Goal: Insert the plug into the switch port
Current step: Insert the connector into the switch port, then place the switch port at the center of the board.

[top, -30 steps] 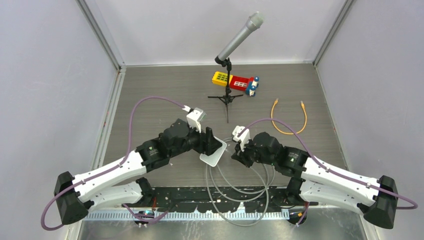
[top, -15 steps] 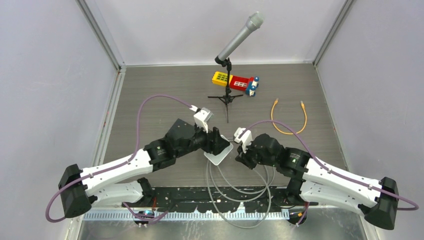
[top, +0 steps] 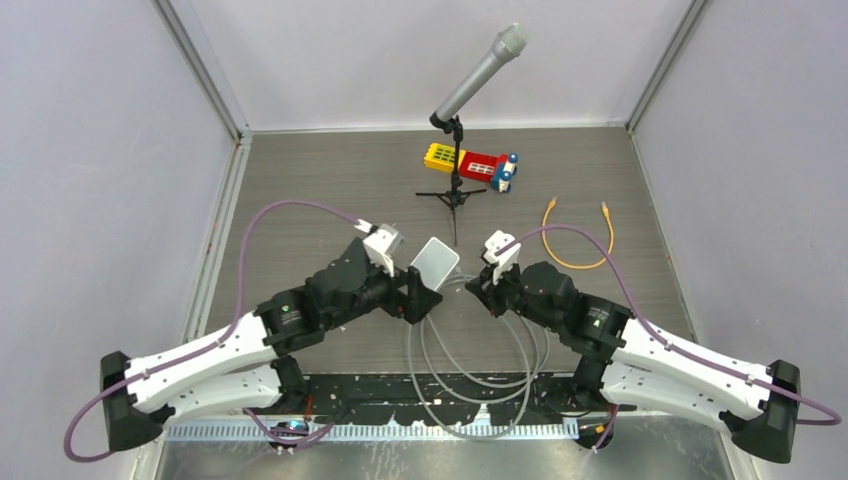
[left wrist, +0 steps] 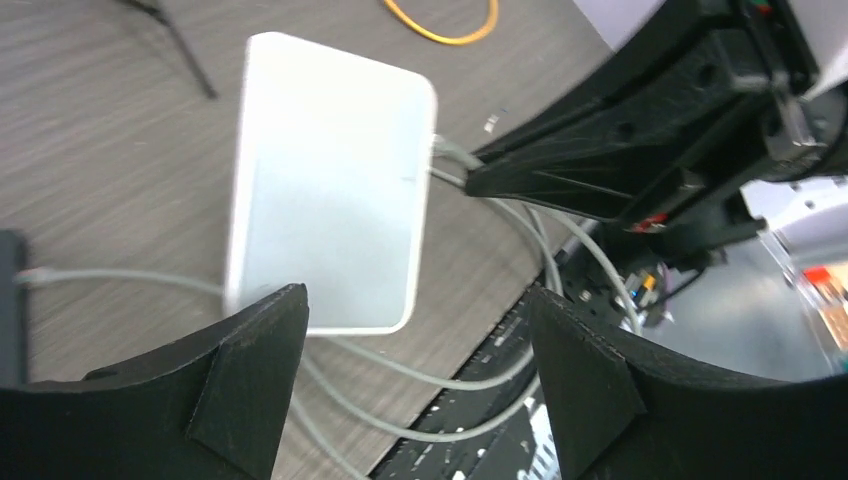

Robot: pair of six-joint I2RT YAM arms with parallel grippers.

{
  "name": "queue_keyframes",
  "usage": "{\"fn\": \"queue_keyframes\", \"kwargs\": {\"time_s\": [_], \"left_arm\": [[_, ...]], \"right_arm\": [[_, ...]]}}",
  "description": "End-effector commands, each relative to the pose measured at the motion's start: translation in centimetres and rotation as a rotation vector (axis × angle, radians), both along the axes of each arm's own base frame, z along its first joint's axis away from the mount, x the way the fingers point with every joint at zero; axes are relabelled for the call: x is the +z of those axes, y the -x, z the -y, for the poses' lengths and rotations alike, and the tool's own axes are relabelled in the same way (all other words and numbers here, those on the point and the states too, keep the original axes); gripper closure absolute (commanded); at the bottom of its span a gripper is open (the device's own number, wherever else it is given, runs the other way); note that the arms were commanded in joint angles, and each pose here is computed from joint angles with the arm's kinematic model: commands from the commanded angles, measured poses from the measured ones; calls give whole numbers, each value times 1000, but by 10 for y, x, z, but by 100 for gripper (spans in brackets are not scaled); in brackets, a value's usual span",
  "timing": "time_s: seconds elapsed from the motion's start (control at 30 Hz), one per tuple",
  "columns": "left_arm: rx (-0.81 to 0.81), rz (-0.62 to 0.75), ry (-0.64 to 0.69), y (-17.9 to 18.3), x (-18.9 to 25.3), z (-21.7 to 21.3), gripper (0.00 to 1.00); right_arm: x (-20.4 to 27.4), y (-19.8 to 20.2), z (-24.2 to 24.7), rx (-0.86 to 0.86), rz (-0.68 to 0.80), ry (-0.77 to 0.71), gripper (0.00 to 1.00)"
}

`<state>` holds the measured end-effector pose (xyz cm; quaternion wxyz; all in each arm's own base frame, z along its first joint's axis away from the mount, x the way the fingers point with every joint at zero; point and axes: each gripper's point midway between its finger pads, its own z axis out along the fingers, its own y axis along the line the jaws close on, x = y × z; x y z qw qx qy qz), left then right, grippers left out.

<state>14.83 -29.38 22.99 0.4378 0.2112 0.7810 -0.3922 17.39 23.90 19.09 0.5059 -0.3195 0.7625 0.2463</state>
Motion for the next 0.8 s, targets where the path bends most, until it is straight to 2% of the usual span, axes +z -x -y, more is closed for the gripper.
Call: {"fn": "queue_keyframes", "kwargs": {"time_s": [0.0, 0.23, 0.43, 0.77], "left_arm": [[183, 50, -66, -22, 6, -44, 17], [330, 67, -110, -27, 3, -88, 16], [442, 61, -103, -26, -2, -122, 16], [481, 17, -112, -19, -15, -137, 15]], "right_arm": [[37, -19, -9, -92, 57, -132, 100], [13, -51, -27, -142, 1, -27, 99], [0, -84, -70, -46, -76, -78, 100], [-68, -158, -63, -271, -212, 31, 100]]}}
